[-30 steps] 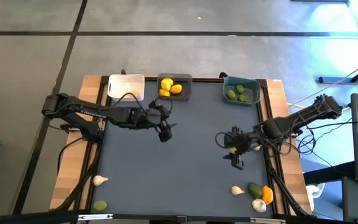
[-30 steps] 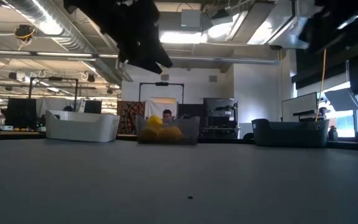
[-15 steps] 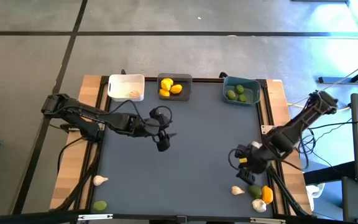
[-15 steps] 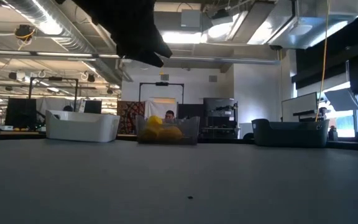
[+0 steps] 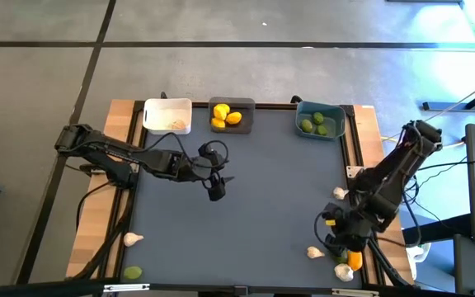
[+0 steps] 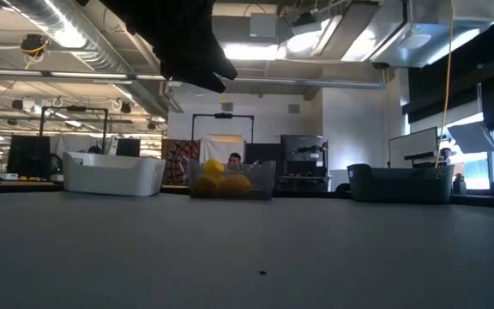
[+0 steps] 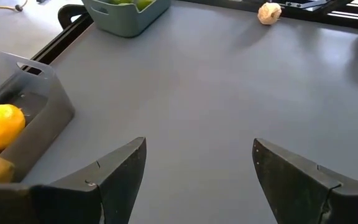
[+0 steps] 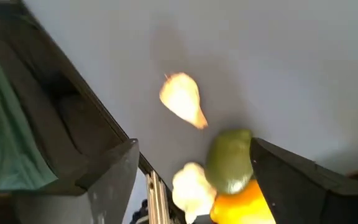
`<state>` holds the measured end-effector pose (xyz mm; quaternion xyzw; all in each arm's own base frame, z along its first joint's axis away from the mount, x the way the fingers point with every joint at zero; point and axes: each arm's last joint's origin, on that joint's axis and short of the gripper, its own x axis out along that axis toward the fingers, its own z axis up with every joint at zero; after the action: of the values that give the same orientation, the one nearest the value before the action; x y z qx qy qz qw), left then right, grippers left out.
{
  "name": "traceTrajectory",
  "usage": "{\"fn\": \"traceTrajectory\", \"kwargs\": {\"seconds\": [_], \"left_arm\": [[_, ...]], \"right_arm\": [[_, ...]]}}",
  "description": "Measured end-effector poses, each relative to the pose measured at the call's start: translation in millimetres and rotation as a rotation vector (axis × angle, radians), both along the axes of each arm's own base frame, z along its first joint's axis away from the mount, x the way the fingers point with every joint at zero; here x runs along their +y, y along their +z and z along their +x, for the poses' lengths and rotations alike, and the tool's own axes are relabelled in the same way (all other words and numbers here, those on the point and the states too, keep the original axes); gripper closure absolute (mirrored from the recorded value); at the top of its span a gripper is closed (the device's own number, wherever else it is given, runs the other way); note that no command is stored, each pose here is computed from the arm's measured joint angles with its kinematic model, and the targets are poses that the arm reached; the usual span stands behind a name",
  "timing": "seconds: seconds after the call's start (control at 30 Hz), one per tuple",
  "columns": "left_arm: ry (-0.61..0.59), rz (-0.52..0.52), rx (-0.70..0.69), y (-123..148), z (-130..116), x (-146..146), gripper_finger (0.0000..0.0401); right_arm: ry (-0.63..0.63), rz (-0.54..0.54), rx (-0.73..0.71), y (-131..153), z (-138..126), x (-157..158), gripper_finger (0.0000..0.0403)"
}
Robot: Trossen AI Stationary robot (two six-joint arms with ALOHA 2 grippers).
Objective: Sort produce into baskets
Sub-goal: Put the lime into the blue bin
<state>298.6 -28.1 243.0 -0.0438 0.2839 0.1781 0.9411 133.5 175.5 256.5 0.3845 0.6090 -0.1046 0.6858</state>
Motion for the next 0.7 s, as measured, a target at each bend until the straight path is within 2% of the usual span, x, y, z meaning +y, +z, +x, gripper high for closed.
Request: {"fn": "traceTrajectory", "kwargs": {"seconds": [0.13, 0.4, 0.7], "left_arm": [[0.0, 0.0, 0.0, 0.0, 0.0, 0.0, 0.0111], [0.0, -0.001, 0.0, 0.0, 0.0, 0.0, 0.0111], [0.001, -0.002, -0.001, 0.0, 0.0, 0.0, 0.0111]], "right_arm": [[-0.007, -0.016, 0.078, -11.2, -3.9, 12.4, 0.0087], [0.018, -0.065, 0.22, -35.8, -8.0, 32.9, 0.01], [0.042, -0.12, 0.346, -61.9, -3.8, 44.5, 0.0104]]}}
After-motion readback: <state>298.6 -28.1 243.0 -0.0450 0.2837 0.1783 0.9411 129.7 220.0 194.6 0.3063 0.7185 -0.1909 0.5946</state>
